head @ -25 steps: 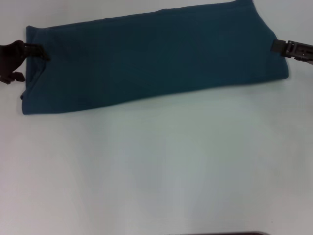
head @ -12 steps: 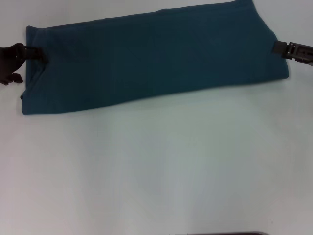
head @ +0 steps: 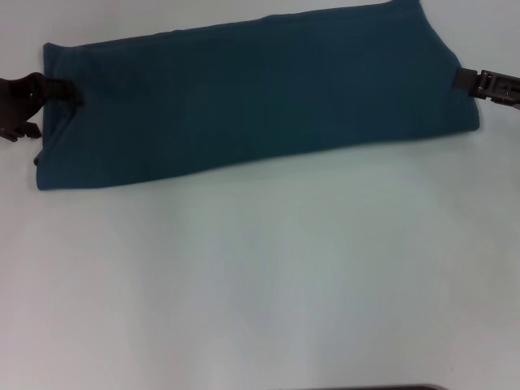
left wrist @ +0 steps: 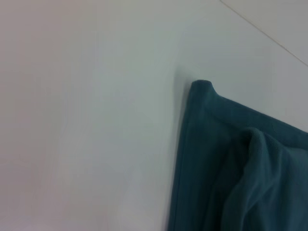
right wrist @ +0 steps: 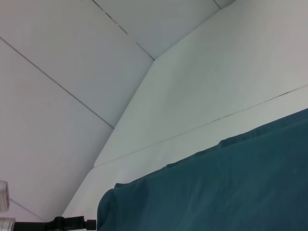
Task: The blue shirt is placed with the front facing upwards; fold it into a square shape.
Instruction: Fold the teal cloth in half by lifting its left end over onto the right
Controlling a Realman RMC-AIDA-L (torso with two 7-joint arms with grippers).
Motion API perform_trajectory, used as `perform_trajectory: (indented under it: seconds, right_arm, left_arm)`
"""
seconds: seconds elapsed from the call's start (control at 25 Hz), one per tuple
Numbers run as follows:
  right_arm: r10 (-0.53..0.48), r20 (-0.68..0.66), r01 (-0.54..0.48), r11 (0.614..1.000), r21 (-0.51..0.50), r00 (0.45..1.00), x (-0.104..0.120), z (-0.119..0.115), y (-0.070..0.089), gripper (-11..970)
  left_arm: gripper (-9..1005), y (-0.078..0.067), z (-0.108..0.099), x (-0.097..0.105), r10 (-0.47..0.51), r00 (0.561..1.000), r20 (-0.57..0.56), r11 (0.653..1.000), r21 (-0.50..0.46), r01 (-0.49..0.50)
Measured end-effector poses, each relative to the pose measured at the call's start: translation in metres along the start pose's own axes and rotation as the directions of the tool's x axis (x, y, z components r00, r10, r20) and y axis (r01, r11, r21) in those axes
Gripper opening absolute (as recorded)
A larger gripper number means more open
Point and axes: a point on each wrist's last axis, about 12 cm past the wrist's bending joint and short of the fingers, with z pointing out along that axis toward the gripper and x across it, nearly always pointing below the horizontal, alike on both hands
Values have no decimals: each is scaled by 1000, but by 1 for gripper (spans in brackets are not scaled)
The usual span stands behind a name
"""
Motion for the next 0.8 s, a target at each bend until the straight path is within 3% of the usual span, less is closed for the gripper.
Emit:
perform_trajectory:
  seconds: [0.8]
  right_arm:
    - [0, 2, 0, 1000, 0, 1000, 0, 0, 0, 897]
  left_arm:
    - [949, -4, -2, -3, 21, 1000, 15, 1000, -2, -21]
